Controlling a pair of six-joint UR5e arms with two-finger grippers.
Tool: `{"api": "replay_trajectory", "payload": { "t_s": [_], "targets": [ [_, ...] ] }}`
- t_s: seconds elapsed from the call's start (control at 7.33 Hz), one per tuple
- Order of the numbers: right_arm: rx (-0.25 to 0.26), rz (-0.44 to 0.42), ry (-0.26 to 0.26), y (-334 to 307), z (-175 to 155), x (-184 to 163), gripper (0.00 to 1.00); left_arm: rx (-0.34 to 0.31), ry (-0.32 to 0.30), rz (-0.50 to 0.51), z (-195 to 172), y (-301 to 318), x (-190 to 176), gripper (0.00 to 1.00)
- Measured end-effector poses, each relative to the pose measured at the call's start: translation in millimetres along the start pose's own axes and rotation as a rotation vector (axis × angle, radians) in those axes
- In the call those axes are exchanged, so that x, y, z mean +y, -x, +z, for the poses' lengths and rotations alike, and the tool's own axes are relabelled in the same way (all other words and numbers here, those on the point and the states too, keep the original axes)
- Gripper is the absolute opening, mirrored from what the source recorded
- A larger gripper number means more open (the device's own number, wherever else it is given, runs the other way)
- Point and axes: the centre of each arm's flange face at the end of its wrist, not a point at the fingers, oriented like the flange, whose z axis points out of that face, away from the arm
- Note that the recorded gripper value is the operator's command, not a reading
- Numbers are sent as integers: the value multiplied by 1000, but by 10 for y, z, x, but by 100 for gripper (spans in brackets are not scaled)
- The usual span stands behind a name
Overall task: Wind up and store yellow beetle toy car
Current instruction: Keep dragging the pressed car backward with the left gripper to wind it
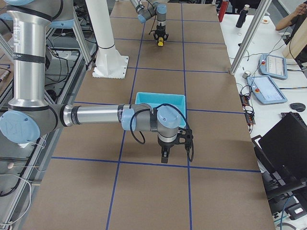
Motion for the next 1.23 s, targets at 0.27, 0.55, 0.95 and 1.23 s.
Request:
{"api": "replay_trajectory", "payload": {
  "t_s": [0.27, 0.55, 0.95, 1.23],
  "targets": [
    [0, -1, -5, 8, -26, 10, 100, 9, -12, 2, -8, -16, 60, 5],
    [1, -1, -6, 7, -30, 11, 100, 11, -35, 3, -52, -5, 112, 5],
    [4, -1, -6, 5, -31, 11, 100, 3, -69, 6, -17, -21, 344, 5],
    [6, 0, -5, -1, -27, 17, 100, 1, -86, 5, 9, -21, 499, 5]
  ]
}}
